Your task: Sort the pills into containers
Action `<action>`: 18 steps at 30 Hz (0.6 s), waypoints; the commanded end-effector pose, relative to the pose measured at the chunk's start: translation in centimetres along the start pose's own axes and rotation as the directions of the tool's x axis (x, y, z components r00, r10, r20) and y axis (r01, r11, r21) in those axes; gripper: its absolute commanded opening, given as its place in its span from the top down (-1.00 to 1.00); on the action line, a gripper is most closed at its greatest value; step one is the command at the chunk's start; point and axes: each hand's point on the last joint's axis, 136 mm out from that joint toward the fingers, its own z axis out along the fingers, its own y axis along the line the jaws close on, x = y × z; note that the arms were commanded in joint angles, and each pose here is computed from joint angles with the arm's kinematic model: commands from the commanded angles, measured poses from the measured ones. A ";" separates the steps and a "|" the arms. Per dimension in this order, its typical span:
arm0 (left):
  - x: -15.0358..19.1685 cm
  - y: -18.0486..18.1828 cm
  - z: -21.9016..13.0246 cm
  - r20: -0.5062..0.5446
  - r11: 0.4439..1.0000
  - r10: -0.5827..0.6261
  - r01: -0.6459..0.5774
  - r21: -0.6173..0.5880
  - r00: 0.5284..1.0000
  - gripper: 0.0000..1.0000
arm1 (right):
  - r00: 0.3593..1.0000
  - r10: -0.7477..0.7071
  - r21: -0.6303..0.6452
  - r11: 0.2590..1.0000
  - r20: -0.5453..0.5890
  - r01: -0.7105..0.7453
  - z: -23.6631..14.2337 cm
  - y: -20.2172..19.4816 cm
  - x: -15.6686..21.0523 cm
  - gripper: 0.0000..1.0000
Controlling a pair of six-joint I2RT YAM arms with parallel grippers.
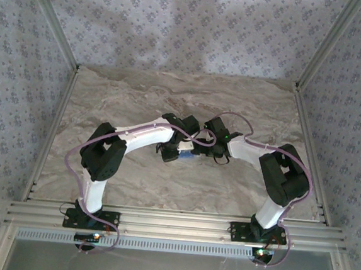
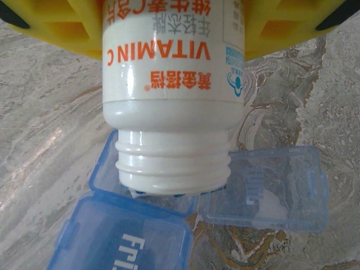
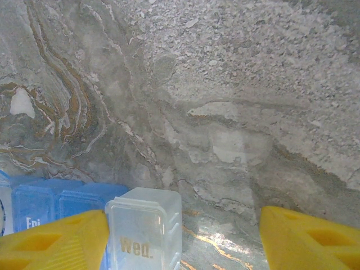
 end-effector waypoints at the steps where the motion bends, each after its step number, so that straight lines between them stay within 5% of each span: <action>1: 0.9 -0.9 0.5 -0.032 0.999 0.034 -0.033 0.032 0.999 1.00 | 0.998 0.027 0.004 1.000 -0.061 -0.027 -0.4 -0.3 1.2 -0.46; 18: 1.0 -0.6 0.0 -0.019 0.999 0.021 -0.020 0.036 1.000 1.00 | 0.996 0.090 -0.043 0.995 -0.018 -0.090 -2.1 -1.0 -0.8 -0.46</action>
